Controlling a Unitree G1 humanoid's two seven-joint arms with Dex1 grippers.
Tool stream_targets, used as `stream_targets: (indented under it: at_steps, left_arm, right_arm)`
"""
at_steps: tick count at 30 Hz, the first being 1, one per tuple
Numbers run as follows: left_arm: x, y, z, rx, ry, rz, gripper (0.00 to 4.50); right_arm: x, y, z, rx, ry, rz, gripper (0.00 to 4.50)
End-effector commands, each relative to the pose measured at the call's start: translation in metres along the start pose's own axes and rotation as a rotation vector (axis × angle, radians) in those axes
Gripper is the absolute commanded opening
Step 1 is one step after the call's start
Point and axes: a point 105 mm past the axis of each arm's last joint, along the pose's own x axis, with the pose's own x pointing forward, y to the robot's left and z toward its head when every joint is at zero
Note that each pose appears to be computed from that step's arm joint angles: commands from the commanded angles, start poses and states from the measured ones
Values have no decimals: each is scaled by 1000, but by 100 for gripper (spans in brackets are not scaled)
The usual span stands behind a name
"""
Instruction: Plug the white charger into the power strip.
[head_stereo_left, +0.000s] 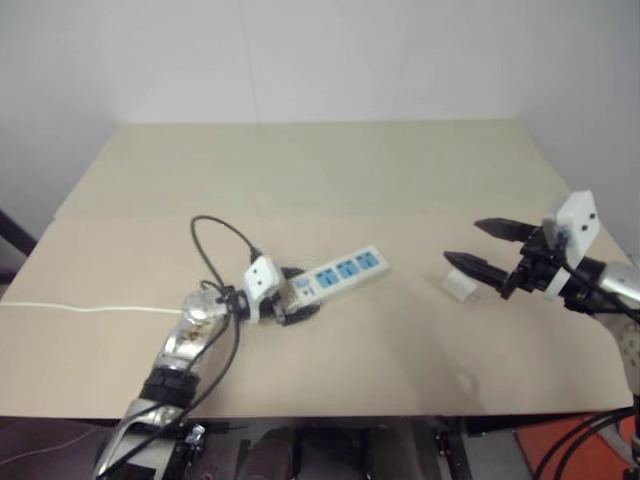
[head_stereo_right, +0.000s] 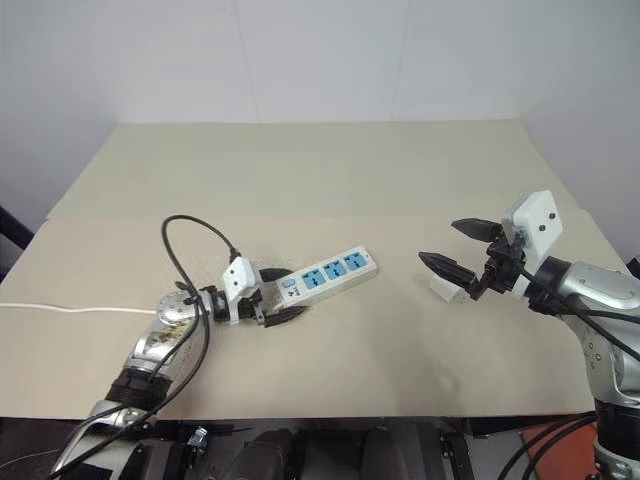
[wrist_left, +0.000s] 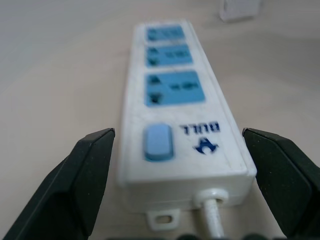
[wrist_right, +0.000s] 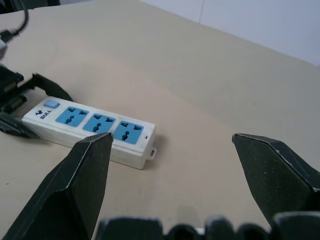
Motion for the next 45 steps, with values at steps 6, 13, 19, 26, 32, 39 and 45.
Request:
stream_targets:
  at_steps: [6, 13, 19, 26, 32, 39, 45]
  left_arm:
    - [14, 8, -11, -40, 24, 37, 407]
    - [12, 11, 2, -24, -38, 45, 331]
    - [-5, 4, 25, 61, -92, -58, 331]
    - [-36, -11, 38, 131, -78, -284, 331]
    - [-36, -24, 13, 151, 26, -376, 331]
    - [-23, -31, -18, 104, 95, -369, 331]
    - [-17, -34, -18, 95, 78, -386, 331]
  right_arm:
    - [-3, 3, 12, -19, -41, -2, 450]
    - [-3, 4, 12, -15, -37, 0, 450]
    - [-3, 4, 9, -17, -19, 4, 450]
    - [0, 3, 5, -27, 11, 28, 450]
    - [8, 0, 3, -61, 65, 54, 450]
    - [21, -12, -3, -54, 385, -12, 450]
    - [30, -19, 2, 52, 641, -35, 450]
